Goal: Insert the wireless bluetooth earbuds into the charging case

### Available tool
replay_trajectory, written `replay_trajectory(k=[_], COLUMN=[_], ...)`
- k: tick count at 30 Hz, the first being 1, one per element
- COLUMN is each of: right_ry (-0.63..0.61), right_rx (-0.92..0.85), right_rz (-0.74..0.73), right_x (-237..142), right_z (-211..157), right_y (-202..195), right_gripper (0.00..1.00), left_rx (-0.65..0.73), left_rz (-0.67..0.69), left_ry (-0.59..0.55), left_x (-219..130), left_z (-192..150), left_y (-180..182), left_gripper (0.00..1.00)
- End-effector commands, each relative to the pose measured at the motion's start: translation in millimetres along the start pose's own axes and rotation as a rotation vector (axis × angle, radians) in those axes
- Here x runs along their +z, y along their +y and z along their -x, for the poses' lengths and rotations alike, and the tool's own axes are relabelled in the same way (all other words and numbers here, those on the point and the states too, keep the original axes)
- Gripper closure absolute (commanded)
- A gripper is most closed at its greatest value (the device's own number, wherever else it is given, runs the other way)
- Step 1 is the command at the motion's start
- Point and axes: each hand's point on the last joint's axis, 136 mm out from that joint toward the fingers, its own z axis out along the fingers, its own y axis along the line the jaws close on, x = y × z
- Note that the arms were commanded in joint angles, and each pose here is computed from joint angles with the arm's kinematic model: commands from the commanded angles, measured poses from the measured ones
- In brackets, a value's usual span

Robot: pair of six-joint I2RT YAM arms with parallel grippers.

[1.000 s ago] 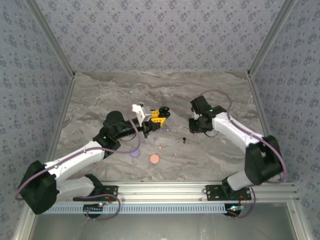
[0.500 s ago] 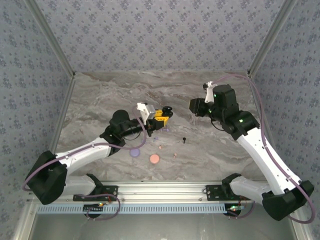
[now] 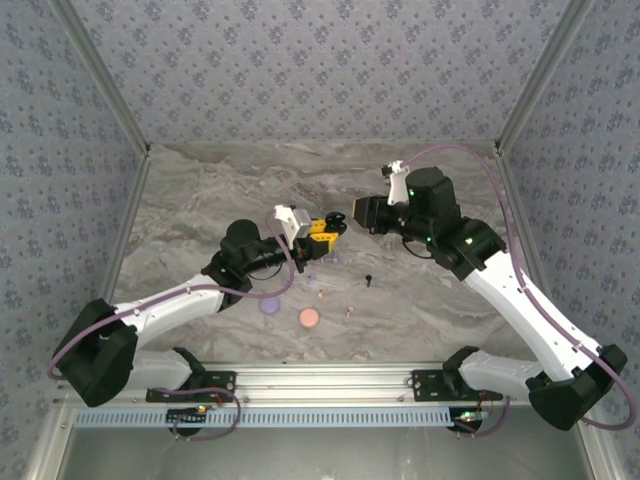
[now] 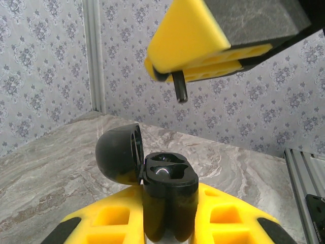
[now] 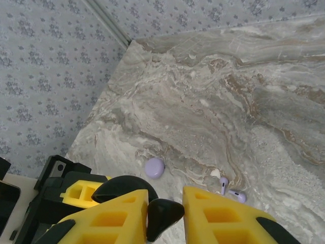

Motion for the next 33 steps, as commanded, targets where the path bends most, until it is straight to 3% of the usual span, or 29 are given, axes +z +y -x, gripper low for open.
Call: replay_trajectory(k=[1,33], right_ry=[-0.022,0.094], right_rx=[0.009,-0.044], right_rz=[0.024,-0.054], right_x=[-3,23], right_z=[10,-25], right_y=[13,6], right_gripper=[0.75,0.74], left_rx=[0.032,0.029], left_rz=[-0.031,-0.019], left_ry=[-0.061,-0.055], left_x=[4,7], left_z=[23,22], left_y=[-6,-4], left_gripper=[1.0,1.0])
